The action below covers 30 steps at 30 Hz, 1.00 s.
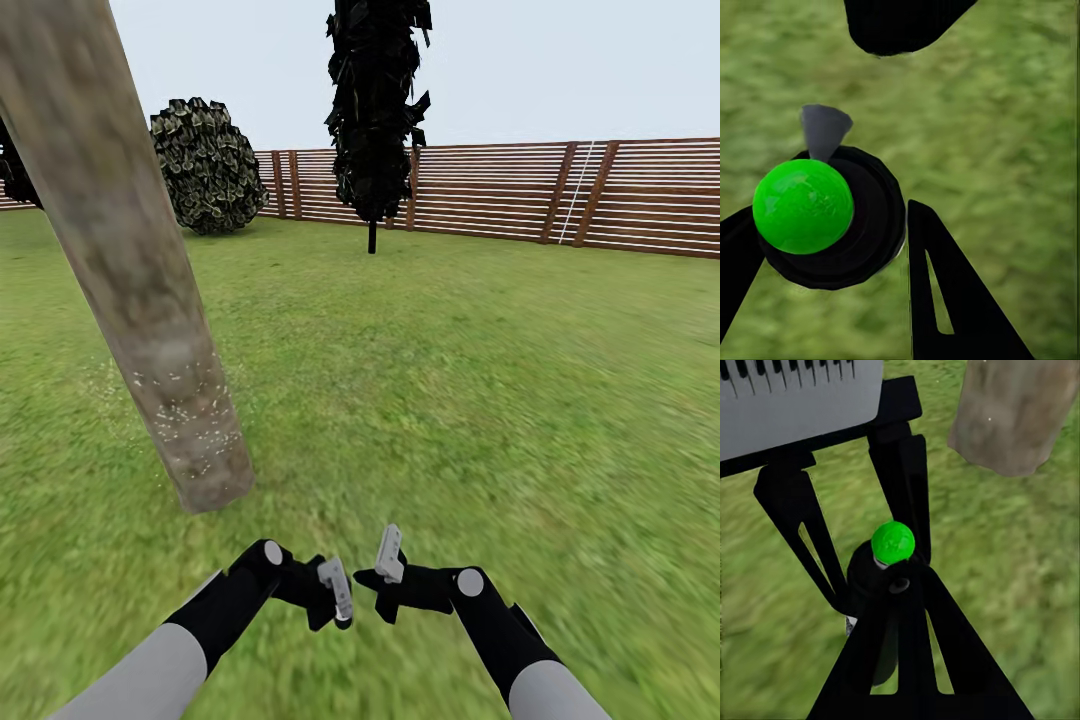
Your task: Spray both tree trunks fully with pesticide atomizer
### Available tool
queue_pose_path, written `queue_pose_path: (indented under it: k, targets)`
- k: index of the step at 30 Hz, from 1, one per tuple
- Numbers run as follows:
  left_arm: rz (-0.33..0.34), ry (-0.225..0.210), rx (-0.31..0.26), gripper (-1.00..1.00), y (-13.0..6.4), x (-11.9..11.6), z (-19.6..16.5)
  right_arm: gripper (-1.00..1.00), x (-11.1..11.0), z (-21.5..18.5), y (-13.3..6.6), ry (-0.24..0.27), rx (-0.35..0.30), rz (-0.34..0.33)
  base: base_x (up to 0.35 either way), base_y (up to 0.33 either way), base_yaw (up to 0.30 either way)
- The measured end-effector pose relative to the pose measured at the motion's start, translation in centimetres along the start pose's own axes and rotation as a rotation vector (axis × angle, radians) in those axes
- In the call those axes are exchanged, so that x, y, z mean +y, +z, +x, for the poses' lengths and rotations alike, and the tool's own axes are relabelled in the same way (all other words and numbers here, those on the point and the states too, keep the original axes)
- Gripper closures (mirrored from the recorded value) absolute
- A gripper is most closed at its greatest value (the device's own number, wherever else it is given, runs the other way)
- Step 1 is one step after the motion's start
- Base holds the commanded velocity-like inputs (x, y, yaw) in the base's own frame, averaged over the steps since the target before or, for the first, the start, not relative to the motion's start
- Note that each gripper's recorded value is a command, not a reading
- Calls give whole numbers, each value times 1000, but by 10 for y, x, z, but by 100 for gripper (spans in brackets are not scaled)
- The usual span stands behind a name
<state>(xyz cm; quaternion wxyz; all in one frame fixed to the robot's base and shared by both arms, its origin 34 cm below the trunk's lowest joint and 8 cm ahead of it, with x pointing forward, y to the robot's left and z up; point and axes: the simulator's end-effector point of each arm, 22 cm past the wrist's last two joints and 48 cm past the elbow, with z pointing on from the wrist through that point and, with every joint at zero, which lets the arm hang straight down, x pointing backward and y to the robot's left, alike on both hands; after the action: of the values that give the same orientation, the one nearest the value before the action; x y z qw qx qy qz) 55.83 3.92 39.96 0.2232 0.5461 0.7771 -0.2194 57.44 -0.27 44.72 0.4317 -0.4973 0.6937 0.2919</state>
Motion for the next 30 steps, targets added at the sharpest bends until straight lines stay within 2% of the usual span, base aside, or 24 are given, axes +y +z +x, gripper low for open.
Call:
queue_pose_path:
  k: [5,26,30]
  targets:
    - [48,2,0,100,0,-11,0,100,0,1,-1,-1,3,0,0,0,0]
    - [48,3,-17,100,-1,-9,-11,100,0,1,-1,-1,2,0,0,0,0]
    - [53,-9,-34,100,-1,-10,-15,100,0,1,-1,-1,3,0,0,0,0]
